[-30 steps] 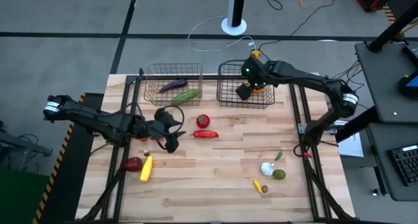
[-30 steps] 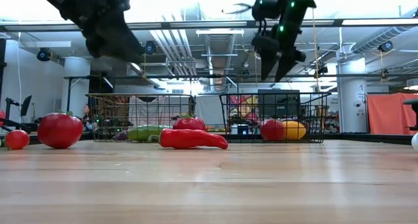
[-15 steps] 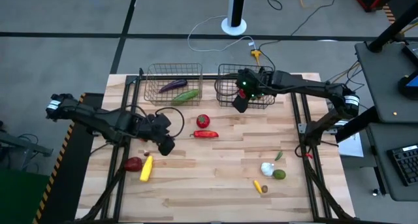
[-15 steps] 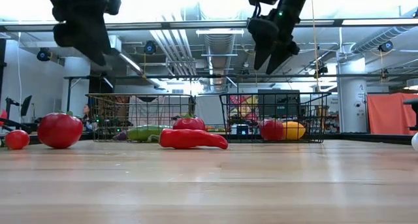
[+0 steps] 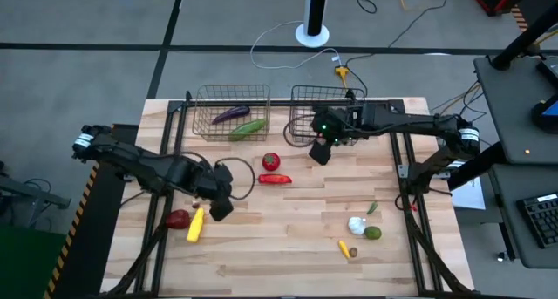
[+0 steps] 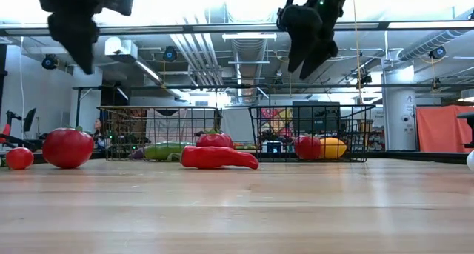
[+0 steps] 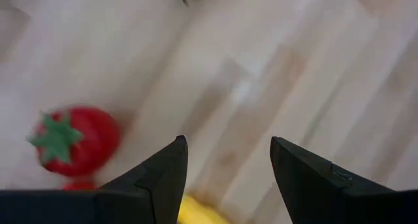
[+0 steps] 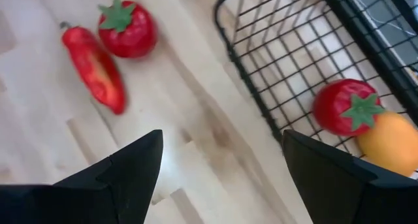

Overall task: Sort produce into baskets
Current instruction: Put the large yellow corn into the left wire basket

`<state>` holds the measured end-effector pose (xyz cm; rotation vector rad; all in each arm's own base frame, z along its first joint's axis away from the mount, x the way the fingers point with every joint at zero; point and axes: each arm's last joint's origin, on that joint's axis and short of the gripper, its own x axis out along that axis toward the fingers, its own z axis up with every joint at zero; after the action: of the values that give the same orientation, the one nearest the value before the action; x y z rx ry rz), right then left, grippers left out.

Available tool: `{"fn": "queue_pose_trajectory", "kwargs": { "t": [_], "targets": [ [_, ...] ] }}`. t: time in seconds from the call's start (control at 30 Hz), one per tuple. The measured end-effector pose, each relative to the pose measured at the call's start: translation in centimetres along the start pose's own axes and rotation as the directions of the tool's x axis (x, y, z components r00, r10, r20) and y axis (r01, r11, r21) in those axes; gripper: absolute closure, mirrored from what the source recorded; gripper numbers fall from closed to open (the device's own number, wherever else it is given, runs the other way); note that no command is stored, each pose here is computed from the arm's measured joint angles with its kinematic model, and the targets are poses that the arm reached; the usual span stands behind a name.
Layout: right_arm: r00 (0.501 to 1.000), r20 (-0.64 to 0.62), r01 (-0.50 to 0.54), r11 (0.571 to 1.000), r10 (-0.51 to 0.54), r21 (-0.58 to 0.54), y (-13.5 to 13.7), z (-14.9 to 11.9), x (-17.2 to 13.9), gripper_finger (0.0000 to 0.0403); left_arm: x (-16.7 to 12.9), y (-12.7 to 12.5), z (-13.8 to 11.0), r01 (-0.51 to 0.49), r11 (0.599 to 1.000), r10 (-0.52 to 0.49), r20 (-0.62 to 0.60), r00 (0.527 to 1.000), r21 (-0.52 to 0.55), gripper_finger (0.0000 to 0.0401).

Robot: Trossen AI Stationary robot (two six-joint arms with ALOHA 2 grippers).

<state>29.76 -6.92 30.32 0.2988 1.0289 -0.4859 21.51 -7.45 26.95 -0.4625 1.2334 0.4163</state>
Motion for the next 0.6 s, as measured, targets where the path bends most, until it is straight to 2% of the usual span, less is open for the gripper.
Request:
{"fn": "queue_pose_trajectory", "kwargs": {
  "t": [0.07, 0.3, 0.6],
  "targets": [
    [1.000, 0.000, -0.007, 1.000, 0.007, -0.013, 0.4, -0.1, -0.1, 0.0097, 0.5, -0.6, -0.6, -0.011, 1.000, 0.010, -0.061, 0.998, -0.015, 0.0200],
    [1.000, 0.007, -0.020, 0.999, 0.021, -0.032, 1.2, -0.3, -0.2, 0.0097, 2.1, -2.1, -2.6, -0.108, 0.978, 0.067, -0.225, 0.972, -0.177, 0.0200],
    [1.000, 0.016, -0.019, 0.999, 0.020, -0.038, 1.2, -0.2, -0.2, 0.0097, 4.3, -4.2, -5.0, -0.231, 0.952, 0.154, -0.335, 0.929, -0.203, 0.0200]
  ]
}}
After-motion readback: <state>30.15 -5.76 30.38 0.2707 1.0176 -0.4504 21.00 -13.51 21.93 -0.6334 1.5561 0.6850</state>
